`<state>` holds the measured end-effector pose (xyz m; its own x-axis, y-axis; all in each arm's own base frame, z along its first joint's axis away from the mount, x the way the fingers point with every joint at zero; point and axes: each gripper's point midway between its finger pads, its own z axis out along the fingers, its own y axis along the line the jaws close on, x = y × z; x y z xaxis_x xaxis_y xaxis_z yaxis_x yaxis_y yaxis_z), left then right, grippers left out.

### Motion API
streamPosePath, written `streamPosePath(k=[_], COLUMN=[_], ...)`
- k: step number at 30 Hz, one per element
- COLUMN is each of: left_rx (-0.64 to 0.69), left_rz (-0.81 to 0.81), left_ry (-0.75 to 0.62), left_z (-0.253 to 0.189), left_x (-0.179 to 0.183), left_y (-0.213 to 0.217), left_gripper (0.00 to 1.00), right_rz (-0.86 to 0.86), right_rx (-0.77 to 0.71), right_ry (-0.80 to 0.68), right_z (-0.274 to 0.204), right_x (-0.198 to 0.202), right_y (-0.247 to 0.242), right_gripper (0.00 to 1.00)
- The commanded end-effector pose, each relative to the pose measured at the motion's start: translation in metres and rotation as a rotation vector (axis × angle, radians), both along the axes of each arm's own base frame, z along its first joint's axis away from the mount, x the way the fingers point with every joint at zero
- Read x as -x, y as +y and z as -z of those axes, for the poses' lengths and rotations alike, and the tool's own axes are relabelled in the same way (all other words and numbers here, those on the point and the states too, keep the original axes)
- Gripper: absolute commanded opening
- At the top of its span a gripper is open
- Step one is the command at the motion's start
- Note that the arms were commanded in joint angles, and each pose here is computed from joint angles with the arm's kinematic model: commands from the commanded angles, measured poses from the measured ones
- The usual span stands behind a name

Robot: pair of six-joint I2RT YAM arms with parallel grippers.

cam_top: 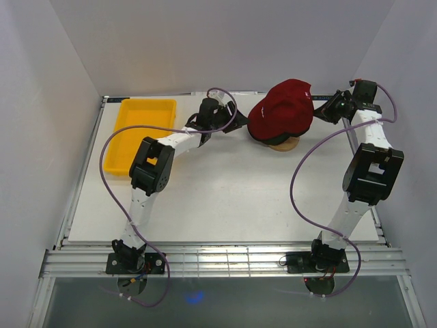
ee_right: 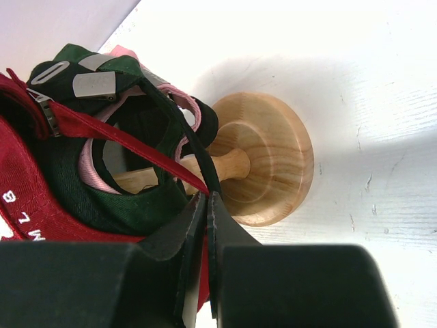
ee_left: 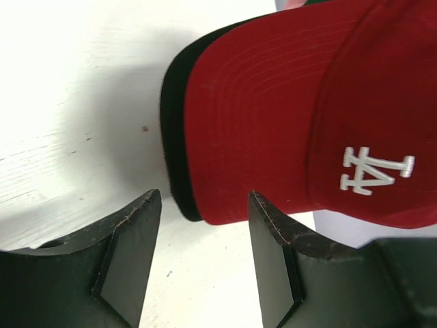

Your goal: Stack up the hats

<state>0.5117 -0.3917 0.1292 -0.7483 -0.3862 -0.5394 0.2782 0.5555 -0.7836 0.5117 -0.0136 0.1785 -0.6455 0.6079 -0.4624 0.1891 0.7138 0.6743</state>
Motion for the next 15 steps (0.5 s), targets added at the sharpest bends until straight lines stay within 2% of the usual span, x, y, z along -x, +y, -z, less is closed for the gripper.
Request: streamPosePath(k=[1, 15], left_rx=[0.109, 0.181], left_rz=[0.015, 0.041], left_ry=[-0.122, -0.087], left_z=[-0.076, -0.066], left_x=[0.006, -0.002], left_y=[-0.002, -0.015], left_gripper=[0.64, 0.64], right_rz=[0.021, 0.018], right_rx=[0.058, 0.055], right_ry=[0.015, 0.017], right_z=[0.004, 0.005], right_x=[0.000, 0.000], right_y=[-0.011, -0.011], right_gripper=[0.08, 0.08])
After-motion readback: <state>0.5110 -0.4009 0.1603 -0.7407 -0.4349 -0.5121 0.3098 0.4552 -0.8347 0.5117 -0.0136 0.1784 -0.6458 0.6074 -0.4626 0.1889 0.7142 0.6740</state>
